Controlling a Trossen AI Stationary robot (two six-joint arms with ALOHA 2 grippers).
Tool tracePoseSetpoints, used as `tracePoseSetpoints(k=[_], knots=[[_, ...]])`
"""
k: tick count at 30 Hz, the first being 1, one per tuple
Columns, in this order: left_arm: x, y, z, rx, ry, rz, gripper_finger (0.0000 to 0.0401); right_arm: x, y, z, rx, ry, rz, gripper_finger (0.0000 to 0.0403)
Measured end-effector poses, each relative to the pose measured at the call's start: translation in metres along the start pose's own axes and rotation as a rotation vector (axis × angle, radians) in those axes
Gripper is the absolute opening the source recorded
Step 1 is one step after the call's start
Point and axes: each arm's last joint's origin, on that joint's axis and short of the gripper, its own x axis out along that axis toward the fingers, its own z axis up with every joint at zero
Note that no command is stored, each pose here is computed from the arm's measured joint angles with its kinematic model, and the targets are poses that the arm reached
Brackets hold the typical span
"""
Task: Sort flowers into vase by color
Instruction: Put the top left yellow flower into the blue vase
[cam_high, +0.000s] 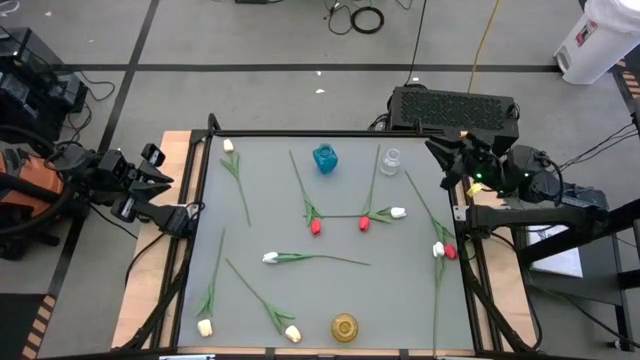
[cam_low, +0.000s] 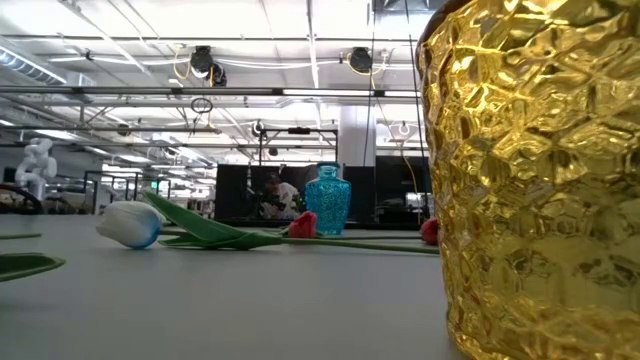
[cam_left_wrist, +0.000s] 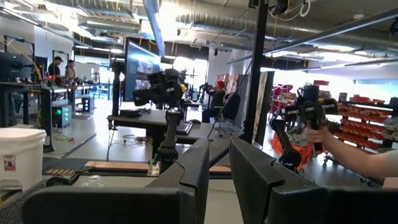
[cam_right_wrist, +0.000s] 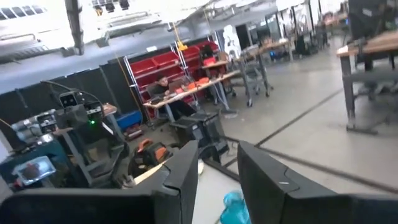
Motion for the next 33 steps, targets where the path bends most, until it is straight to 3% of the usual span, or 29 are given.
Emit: tracePoseSetpoints(k=[6,14,19,26,33], knots=[[0.0,0.0,0.0,0.0,0.002,0.0,0.0068,0.027,0.011,-0.005,-0.195,-0.017,-0.011,0.0105],[0.0,0.0,0.0,0.0,-0.001,0.0,0.0068,0.057,0.02,0.004,-0.523,-0.136,-0.105,0.0105],[0.0,0.001,0.0,-0.001,-0.005,0.02,0.0068,0.07,0.02,0.005,-0.57,-0.057,-0.136,0.0105],[0.0,0.002,0.003,0.072,-0.034,0.072,0.0068,0.088,0.024,0.001,-0.487,0.052,-0.14,0.0105],[-0.001,0.007,0.006,0.095,-0.054,0.236,0.0068,0.114,0.035,0.004,-0.453,0.09,-0.145,0.0105]])
